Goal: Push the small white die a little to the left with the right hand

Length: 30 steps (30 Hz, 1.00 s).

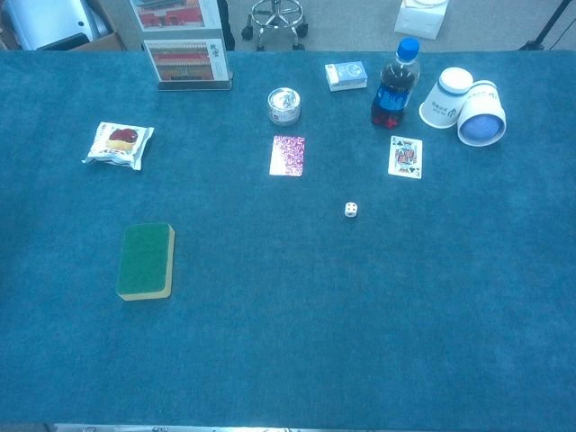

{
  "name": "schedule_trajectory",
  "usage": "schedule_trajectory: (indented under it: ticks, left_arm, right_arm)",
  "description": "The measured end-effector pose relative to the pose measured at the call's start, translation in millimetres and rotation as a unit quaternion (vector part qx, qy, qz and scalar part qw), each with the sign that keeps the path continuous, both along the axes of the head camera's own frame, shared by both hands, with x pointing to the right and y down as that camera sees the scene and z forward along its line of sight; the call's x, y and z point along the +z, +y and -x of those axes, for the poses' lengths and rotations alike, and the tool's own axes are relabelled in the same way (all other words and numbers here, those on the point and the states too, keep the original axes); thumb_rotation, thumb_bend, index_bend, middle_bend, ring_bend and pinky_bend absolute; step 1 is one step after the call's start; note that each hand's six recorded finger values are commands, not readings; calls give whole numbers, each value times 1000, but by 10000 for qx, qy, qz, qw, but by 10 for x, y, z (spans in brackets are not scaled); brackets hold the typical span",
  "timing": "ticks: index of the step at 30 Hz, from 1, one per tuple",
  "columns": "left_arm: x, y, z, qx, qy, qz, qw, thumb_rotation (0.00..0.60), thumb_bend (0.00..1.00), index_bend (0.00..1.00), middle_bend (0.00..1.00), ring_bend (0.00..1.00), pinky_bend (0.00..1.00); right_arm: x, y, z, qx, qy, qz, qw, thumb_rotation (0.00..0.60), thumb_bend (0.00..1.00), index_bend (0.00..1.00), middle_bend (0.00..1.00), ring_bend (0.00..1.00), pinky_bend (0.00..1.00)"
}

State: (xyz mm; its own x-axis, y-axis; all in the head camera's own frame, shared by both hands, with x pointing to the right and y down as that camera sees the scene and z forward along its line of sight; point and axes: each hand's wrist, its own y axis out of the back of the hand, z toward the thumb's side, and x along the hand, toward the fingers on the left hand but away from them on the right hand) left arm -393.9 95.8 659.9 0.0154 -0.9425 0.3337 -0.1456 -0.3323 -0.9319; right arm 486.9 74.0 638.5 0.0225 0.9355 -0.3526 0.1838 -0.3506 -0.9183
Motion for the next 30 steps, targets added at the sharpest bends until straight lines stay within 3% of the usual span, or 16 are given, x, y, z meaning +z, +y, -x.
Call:
schedule_trajectory:
  ticks: [6,12,18,20,25,30]
  left_arm:
    - [30,-36,-9,-2,35,23,10000,600,166,377,363,272,456]
    - [-2,4,-17,-4,131,-67,9999,600,166,377,363,272,457]
    - [-4,38,42,-124,239,-108,9996,600,166,377,363,272,457]
    - [3,39,57,-140,255,-109,9995,600,166,377,363,272,457]
    - [15,43,80,-159,284,-114,9994,600,166,377,363,272,457]
    - [21,49,97,-174,296,-119,9993,600,166,377,363,272,457]
  right_arm:
    - [72,-90,122,-175,-117,67,9998,600,255,574,396,348,431]
    - [197,-192,419,-664,-280,206,9972,600,403,574,396,349,456]
    - [276,-286,687,-1037,-441,293,9932,600,642,574,416,375,521]
    - [301,-319,775,-1162,-474,315,9916,600,733,574,456,426,592]
    - [372,-394,955,-1481,-417,454,9871,600,974,574,670,701,771]
    - [465,-497,1188,-1918,-162,698,9788,600,1000,550,862,863,900]
